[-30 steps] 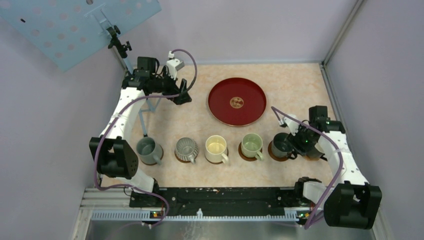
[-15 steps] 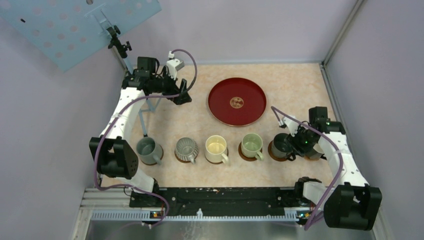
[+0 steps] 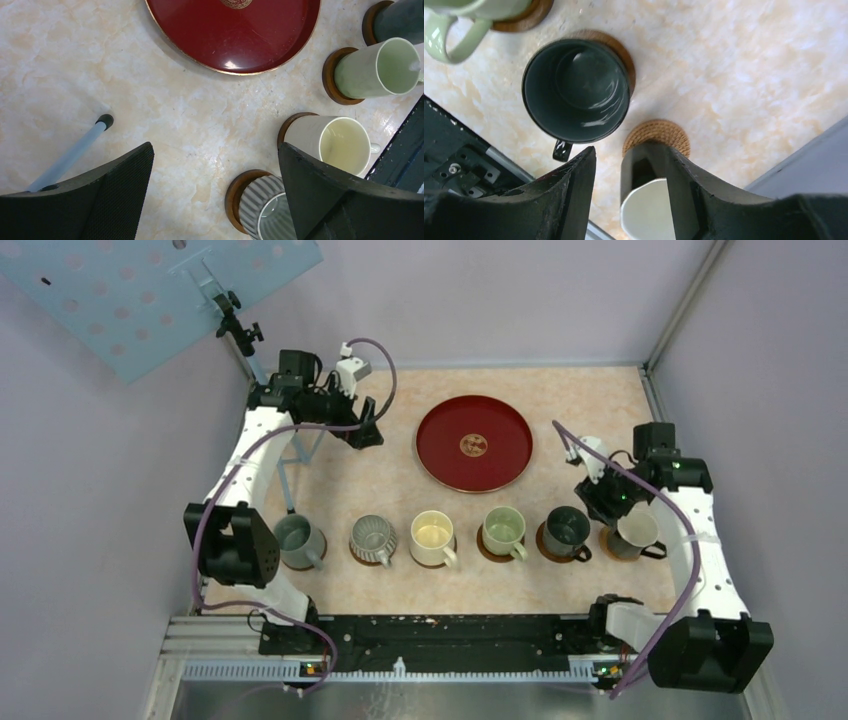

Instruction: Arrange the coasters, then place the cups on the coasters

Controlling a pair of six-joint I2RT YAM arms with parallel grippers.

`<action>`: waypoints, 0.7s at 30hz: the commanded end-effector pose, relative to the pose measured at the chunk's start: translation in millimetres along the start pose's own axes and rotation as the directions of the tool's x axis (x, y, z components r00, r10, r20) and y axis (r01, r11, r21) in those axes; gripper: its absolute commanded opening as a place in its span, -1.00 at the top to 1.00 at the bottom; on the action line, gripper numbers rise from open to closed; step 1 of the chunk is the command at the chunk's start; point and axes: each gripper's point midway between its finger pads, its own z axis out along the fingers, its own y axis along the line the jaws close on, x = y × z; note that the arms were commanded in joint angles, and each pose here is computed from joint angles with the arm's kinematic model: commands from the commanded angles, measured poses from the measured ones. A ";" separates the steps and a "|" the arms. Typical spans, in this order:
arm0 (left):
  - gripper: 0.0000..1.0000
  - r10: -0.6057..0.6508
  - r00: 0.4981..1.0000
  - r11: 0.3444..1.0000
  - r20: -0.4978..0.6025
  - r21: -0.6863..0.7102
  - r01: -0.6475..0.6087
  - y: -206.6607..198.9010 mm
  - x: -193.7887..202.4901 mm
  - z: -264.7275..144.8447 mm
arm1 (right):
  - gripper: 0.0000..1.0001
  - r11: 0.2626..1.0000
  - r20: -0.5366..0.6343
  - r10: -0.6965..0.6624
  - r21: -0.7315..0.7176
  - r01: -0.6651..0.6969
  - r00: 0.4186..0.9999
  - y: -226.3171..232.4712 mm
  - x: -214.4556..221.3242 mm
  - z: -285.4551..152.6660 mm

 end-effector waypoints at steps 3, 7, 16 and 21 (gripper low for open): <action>-0.98 0.021 1.000 0.999 -0.013 -0.036 -0.021 9.8 -18.4 -9.1 | -0.12 0.997 0.177 0.068 0.017 -0.072 0.982 -29.0 -62.8 -23.8; -0.97 -0.054 0.991 0.998 -0.121 -0.043 0.049 23.7 -23.5 -5.8 | -0.26 0.987 0.296 0.143 0.026 -0.158 0.944 -59.6 -107.3 -31.5; -0.97 -0.065 0.984 0.988 -0.165 -0.148 0.041 44.4 -29.9 5.4 | -0.57 0.949 0.452 0.291 -0.022 -0.316 0.843 -102.8 -172.6 -30.1; -0.97 0.009 0.972 0.964 -0.234 -0.255 -0.070 40.1 -11.1 17.6 | -0.59 0.941 0.411 0.317 -0.024 -0.337 0.855 -90.9 -174.0 7.3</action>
